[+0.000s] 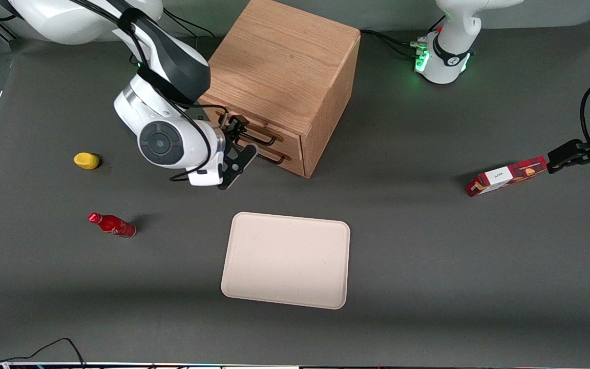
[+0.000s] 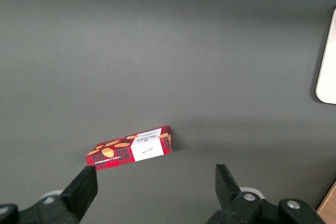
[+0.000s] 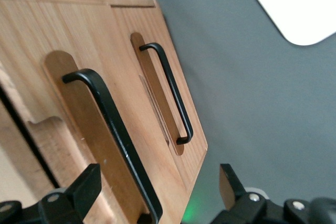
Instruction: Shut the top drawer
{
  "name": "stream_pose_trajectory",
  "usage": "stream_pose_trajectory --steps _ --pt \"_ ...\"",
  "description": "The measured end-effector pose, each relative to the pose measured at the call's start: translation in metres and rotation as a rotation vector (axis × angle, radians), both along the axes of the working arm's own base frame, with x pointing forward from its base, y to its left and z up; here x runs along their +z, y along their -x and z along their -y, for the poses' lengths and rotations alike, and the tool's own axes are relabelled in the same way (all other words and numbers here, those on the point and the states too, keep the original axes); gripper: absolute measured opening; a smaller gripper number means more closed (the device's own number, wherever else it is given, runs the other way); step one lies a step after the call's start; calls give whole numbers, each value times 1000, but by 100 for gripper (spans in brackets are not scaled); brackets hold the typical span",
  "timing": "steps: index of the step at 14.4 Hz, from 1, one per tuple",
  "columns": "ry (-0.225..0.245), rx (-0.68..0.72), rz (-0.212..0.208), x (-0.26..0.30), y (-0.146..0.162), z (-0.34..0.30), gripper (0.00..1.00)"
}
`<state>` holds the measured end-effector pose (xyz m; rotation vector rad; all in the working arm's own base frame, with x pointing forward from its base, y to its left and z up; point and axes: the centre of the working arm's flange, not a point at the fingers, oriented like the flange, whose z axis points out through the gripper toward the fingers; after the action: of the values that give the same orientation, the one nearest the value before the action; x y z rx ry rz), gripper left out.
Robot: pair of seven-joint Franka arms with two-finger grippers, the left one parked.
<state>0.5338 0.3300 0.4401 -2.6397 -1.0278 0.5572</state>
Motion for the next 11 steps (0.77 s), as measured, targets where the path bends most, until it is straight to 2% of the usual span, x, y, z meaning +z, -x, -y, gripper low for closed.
stream_pose_trajectory --steps 3,5,11 --pt "34 -84 68 30 -17 29 100" --pt "77 -162 120 52 -27 59 100" --pt "255 -561 291 124 -49 168 100"
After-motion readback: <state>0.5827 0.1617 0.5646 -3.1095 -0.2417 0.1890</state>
